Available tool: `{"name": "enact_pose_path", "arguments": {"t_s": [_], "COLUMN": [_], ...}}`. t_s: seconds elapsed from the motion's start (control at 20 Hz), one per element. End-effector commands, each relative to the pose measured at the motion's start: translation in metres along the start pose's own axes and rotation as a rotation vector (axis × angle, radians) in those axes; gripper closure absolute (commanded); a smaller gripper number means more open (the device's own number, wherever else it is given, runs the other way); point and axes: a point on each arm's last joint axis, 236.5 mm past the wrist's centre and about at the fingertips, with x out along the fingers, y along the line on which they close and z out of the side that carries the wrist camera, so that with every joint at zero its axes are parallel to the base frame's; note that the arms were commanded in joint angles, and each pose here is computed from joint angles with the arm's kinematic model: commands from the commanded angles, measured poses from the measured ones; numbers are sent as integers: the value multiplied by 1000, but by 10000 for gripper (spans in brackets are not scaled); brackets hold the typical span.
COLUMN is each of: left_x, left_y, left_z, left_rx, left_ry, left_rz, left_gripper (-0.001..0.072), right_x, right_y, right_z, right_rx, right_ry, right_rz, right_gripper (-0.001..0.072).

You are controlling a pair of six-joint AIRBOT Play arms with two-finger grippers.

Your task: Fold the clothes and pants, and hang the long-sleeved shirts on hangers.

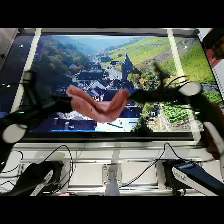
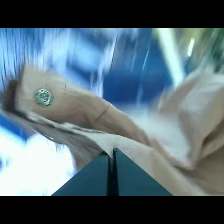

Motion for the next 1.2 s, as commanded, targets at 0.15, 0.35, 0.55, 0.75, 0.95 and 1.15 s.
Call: {"name": "enact_pose_path", "arguments": {"t_s": [0.15,0.35,0.55,0.75,0.95,1.15], "left_x": [-142,-199,-206,-168,-63,56], "left_y": [-47,-68,-102,-110,-53,-3], "left_z": [144,149,123,93,53,-11], "left_rx": [-46,-172,-326,-603,-621,-716], "left_ry": [-688,-796,-644,-395,-258,-25], "left_rz": [-168,-326,-530,-606,-328,-104], "left_gripper": [695,696,696,698,698,695], "right_x": [-148,-199,-228,-243,-200,-95], "right_y": [117,182,218,208,98,-24], "right_z": [58,33,-5,10,66,82], "right_rx": [-325,-463,-539,-521,-325,-68], "right_ry": [-365,-479,-510,-587,-459,-186], "right_rz": [-32,-6,1,-87,-313,-337], "right_gripper": [704,704,703,705,704,704]}}
